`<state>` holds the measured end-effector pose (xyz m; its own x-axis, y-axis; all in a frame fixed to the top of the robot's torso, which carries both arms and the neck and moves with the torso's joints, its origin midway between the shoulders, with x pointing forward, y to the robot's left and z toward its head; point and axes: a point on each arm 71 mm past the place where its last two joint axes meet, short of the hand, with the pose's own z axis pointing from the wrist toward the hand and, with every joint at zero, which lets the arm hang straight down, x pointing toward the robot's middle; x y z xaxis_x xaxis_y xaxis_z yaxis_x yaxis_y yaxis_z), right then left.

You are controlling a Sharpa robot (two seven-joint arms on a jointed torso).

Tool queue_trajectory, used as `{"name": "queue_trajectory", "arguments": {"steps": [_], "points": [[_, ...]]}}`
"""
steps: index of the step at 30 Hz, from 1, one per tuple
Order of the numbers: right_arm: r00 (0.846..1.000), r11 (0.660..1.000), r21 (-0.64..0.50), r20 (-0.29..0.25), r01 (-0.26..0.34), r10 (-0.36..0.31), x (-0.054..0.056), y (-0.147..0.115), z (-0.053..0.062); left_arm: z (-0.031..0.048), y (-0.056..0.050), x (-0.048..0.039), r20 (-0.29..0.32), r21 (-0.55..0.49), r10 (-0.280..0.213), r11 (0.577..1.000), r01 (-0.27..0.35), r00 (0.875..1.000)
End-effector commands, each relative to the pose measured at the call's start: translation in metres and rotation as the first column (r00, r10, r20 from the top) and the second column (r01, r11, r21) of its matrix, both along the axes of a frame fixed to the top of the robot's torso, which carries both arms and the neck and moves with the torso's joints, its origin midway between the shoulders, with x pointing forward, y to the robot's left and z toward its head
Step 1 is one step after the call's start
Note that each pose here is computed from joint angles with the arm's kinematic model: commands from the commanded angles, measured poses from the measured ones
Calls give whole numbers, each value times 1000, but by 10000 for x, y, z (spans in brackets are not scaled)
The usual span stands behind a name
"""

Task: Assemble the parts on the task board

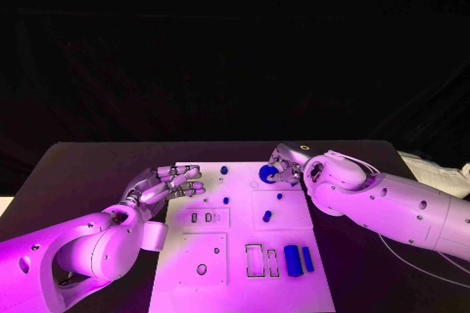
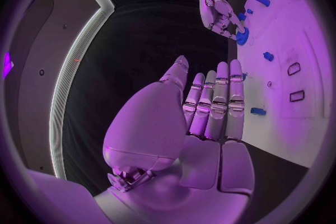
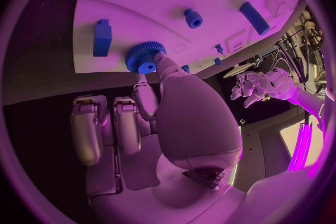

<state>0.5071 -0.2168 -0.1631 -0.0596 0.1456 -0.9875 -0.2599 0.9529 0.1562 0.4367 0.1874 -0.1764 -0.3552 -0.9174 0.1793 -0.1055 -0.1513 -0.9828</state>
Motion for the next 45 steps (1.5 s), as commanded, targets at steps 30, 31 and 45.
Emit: {"name": "queue_trajectory", "arguments": {"steps": [30,31,45], "points": [[975,979,54,113,-197,191,-211,1126,49,8,-47,4,4,-17,-30,999,30,1000],[975,979,53,111,-198,191,-209,1131,44,8,-47,5,4,-17,-30,999,30,1000],[979,980,40,83,-193,189,-147,1224,-55,7,-53,5,4,-17,-31,999,31,1000]]}}
